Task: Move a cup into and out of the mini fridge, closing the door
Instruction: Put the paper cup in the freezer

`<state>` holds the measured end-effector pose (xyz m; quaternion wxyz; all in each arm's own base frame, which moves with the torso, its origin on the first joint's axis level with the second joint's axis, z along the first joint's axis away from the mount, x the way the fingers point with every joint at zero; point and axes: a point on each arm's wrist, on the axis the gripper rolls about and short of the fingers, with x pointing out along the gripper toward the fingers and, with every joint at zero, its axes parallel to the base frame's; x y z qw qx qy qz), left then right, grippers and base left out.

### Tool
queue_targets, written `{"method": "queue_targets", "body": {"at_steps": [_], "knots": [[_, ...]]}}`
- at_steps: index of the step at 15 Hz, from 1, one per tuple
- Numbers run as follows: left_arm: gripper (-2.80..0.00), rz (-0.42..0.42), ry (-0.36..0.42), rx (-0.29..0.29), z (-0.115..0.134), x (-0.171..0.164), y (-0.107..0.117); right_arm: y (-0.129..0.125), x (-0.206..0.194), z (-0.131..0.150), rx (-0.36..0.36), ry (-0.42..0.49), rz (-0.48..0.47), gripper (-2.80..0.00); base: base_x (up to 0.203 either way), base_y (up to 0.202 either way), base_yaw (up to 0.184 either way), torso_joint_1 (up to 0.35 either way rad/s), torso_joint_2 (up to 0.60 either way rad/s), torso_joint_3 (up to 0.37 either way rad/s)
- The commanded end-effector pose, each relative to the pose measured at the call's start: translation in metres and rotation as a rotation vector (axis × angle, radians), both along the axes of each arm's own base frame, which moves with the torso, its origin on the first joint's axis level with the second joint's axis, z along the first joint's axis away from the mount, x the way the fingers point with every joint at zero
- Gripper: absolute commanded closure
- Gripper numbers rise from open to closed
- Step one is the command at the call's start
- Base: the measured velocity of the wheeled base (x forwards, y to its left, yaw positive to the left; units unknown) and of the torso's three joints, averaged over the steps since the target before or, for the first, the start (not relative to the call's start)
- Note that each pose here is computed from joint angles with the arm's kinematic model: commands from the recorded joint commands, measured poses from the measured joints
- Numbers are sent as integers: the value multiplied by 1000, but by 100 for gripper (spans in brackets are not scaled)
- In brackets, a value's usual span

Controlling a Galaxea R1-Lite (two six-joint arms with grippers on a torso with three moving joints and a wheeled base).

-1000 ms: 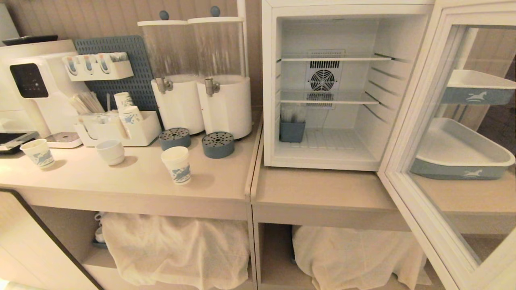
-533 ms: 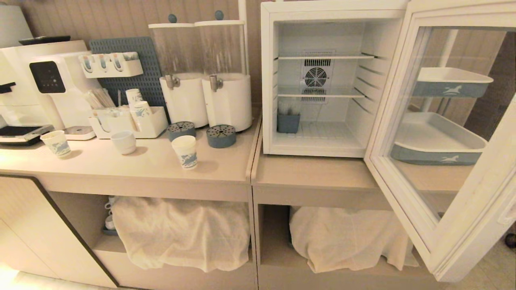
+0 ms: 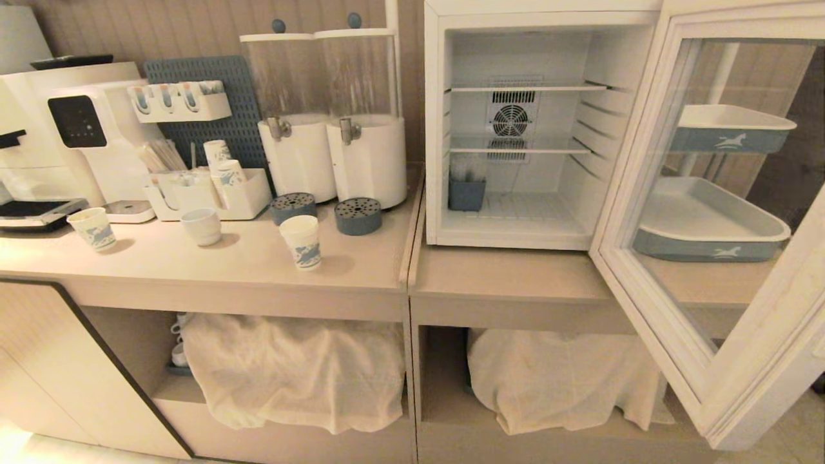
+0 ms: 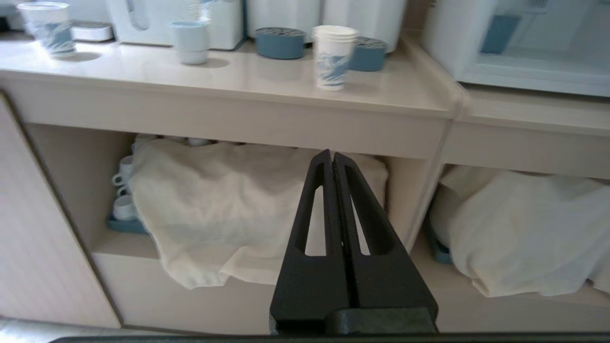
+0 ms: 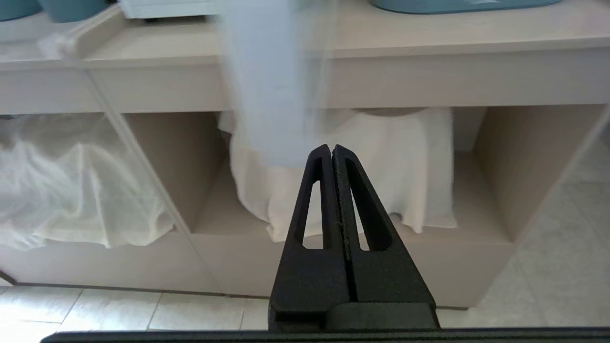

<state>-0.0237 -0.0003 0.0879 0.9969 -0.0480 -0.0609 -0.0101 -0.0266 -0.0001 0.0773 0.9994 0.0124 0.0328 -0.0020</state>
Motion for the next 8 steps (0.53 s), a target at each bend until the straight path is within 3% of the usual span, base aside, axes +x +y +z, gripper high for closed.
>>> {"method": "queue_targets", "body": {"at_steps": [1, 8], "knots": [[0, 0, 35, -1, -11, 3, 0, 0, 0, 0, 0, 0, 0, 0, 0, 191, -4, 3, -1, 1], [0, 1, 34, -1, -11, 3, 0, 0, 0, 0, 0, 0, 0, 0, 0, 194, 1, 4, 4, 0]]}}
